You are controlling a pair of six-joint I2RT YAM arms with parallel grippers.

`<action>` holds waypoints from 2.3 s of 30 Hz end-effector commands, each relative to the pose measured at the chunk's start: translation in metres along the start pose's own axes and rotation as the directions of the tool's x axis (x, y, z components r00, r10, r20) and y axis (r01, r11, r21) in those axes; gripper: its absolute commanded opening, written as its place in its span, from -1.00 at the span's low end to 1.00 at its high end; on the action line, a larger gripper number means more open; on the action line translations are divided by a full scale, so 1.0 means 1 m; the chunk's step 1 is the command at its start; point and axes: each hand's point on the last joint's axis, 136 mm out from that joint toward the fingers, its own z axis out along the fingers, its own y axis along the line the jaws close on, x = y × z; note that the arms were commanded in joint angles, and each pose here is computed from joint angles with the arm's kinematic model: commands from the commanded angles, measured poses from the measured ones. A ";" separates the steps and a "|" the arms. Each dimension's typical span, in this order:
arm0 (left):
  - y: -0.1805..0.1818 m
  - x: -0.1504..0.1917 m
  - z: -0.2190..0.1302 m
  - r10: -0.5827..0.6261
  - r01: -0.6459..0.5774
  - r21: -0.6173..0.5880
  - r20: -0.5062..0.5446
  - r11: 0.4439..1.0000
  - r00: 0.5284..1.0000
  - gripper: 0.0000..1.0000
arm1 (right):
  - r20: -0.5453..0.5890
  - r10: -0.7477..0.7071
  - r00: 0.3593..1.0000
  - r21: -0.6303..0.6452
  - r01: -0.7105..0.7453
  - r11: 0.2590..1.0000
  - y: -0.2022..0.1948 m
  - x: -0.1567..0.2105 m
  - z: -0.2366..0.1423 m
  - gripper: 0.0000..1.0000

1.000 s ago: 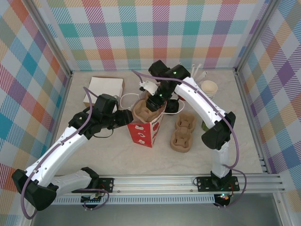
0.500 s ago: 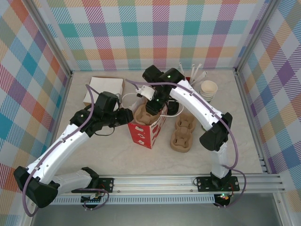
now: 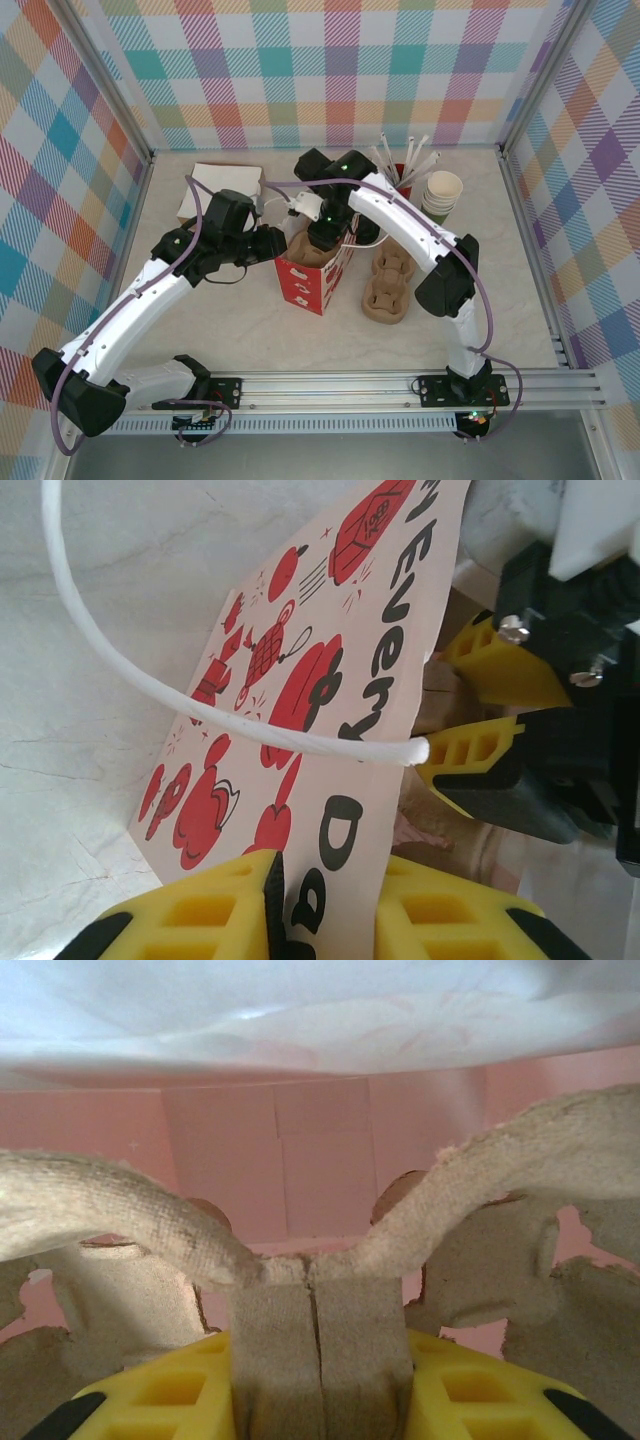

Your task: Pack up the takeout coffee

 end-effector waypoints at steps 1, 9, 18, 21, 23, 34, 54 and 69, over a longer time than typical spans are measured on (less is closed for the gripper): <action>-0.005 -0.009 -0.004 0.002 -0.002 0.008 0.028 1.000 1.000 -0.52 | -0.042 -0.023 0.999 0.008 0.023 1.000 0.000 0.006 0.006 -0.30; 0.003 -0.012 -0.005 -0.004 0.006 -0.035 0.049 0.999 0.999 -0.59 | -0.040 -0.052 0.998 0.001 0.052 0.999 0.002 0.011 0.008 -0.30; -0.004 -0.015 -0.007 0.012 -0.012 -0.010 0.053 1.000 0.999 -0.62 | -0.096 -0.056 0.994 0.011 0.057 0.998 -0.002 0.018 0.026 -0.30; -0.006 -0.016 -0.009 0.017 -0.016 -0.005 0.056 1.000 0.998 -0.62 | -0.114 -0.056 0.992 0.010 0.058 0.998 -0.002 0.020 0.031 -0.30; -0.006 -0.017 -0.010 0.015 -0.015 -0.005 0.059 1.000 0.998 -0.62 | -0.129 -0.056 0.990 0.011 0.058 0.998 -0.003 0.022 0.034 -0.30; -0.006 -0.019 -0.012 0.017 -0.017 -0.010 0.071 1.000 0.997 -0.67 | -0.177 -0.060 0.982 -0.002 0.061 0.998 -0.002 0.030 0.052 -0.29; -0.011 -0.023 -0.014 0.026 -0.026 0.001 0.080 1.000 0.996 -0.81 | -0.261 -0.081 0.962 -0.023 0.078 0.997 -0.003 0.044 0.090 -0.28; -0.014 -0.026 -0.017 0.033 -0.033 0.005 0.088 0.999 0.996 -0.84 | -0.329 -0.076 0.941 -0.033 0.069 0.997 -0.002 0.059 0.118 -0.27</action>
